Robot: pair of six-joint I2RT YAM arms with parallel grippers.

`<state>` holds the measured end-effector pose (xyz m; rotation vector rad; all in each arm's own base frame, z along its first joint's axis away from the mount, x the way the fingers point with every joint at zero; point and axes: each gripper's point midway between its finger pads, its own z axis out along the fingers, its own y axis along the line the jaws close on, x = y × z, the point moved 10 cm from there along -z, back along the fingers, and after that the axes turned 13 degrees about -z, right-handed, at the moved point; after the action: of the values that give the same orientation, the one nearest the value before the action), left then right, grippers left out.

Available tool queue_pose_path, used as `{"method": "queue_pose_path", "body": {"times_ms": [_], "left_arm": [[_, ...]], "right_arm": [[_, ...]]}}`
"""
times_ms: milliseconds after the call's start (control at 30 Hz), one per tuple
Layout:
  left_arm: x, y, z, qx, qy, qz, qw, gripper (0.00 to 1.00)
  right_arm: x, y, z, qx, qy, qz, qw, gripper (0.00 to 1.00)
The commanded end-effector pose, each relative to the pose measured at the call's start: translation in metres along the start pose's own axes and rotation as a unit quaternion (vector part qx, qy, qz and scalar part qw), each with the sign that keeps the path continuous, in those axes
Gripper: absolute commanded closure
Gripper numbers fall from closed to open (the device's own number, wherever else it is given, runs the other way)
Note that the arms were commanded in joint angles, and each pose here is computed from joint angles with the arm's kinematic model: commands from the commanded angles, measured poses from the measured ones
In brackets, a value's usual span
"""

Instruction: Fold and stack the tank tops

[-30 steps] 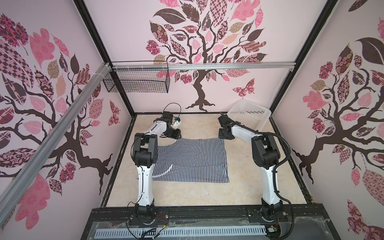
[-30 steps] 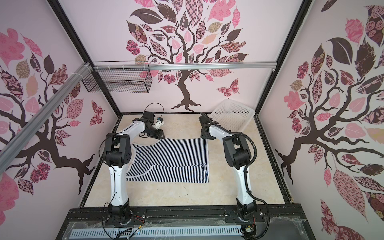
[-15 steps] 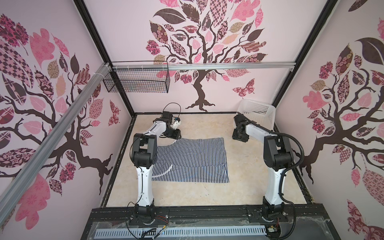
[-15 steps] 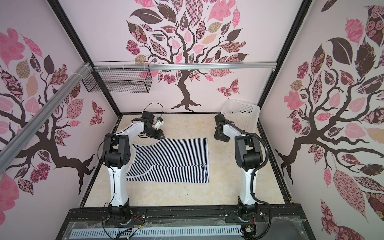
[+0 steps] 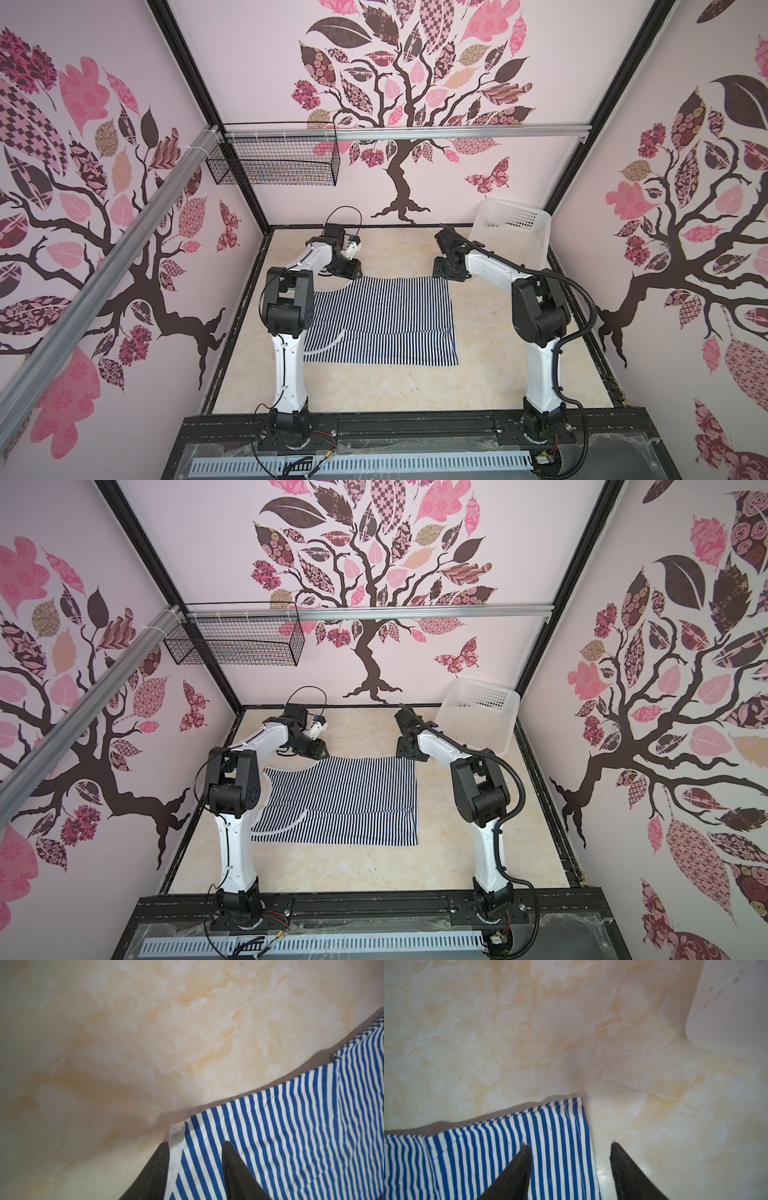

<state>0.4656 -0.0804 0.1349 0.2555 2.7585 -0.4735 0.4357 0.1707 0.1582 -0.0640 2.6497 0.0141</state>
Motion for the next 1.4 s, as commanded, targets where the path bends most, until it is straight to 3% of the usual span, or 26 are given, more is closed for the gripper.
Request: {"method": "queue_pose_path", "body": {"times_ms": [0, 600, 1033, 1200, 1367], "left_arm": [[0.000, -0.005, -0.009, 0.000, -0.007, 0.012, 1.000, 0.55], [-0.001, -0.006, -0.018, -0.004, -0.018, 0.009, 1.000, 0.55], [-0.007, -0.004, -0.015, -0.015, -0.027, 0.003, 1.000, 0.55], [-0.012, -0.001, -0.013, -0.029, -0.033, 0.006, 0.999, 0.54], [-0.017, -0.001, -0.011, -0.029, -0.028, 0.011, 0.999, 0.54]], "right_arm": [[-0.005, -0.002, 0.013, 0.015, 0.016, 0.004, 1.000, 0.37], [0.005, -0.005, 0.045, 0.006, 0.057, 0.002, 0.998, 0.55], [-0.005, -0.004, 0.039, 0.000, 0.045, -0.006, 0.999, 0.79], [-0.009, -0.001, 0.035, -0.014, 0.039, -0.017, 0.999, 0.93], [-0.008, -0.001, 0.029, -0.028, 0.034, -0.018, 0.999, 1.00]]}}
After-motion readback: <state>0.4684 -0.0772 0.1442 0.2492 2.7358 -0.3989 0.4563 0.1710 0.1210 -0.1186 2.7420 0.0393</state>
